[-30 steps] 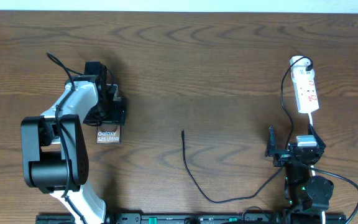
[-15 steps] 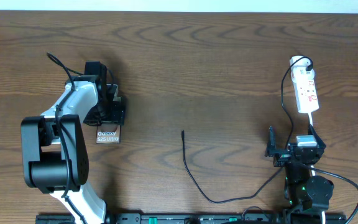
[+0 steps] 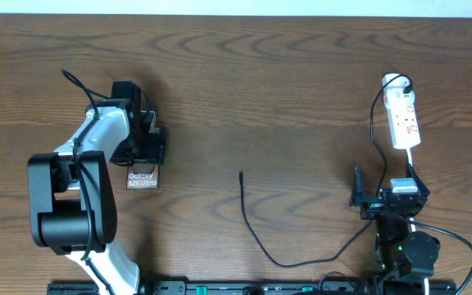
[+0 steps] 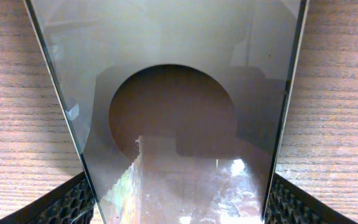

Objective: Plug charger to phone and switch on socket
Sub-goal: 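Close the left gripper on the phone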

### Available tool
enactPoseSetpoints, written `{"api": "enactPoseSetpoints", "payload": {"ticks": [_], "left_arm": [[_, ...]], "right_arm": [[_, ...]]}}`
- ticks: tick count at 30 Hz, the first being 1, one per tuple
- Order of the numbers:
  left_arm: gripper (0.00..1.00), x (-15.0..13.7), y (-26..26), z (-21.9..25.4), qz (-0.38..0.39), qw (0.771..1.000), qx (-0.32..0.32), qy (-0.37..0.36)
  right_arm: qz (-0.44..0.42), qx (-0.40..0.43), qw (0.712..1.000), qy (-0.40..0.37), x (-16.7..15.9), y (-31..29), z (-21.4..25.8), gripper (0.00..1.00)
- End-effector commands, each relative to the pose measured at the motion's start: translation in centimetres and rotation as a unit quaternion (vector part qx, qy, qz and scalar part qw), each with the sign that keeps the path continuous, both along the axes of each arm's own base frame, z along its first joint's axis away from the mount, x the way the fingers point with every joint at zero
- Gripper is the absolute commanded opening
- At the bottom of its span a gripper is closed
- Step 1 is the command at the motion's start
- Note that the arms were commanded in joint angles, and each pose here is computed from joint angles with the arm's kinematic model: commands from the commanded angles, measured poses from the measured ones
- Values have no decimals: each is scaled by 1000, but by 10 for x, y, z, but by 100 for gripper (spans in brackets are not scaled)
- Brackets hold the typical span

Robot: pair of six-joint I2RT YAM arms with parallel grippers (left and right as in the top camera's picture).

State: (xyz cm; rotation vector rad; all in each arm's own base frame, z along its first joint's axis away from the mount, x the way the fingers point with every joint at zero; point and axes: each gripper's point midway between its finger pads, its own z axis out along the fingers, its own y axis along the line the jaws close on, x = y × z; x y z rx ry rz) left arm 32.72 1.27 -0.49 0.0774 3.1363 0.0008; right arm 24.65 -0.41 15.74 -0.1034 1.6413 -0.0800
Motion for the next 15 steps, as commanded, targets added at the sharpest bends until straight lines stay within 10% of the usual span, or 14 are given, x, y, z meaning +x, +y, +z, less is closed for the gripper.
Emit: {"api": "enactPoseSetpoints", "payload": {"ticks": [1,3,15], "left_arm": [[21,-21,8,-19,-2,999,20,41],[8,-21,8,-19,-2,999,20,41],[8,-14,8,-19,-1,999,21,28]], "right_arm": [[2,-7,1000,2,0,1,-1,99],[2,-7,1000,2,0,1,-1,99],[2,-7,1000,2,0,1,-1,99]]}}
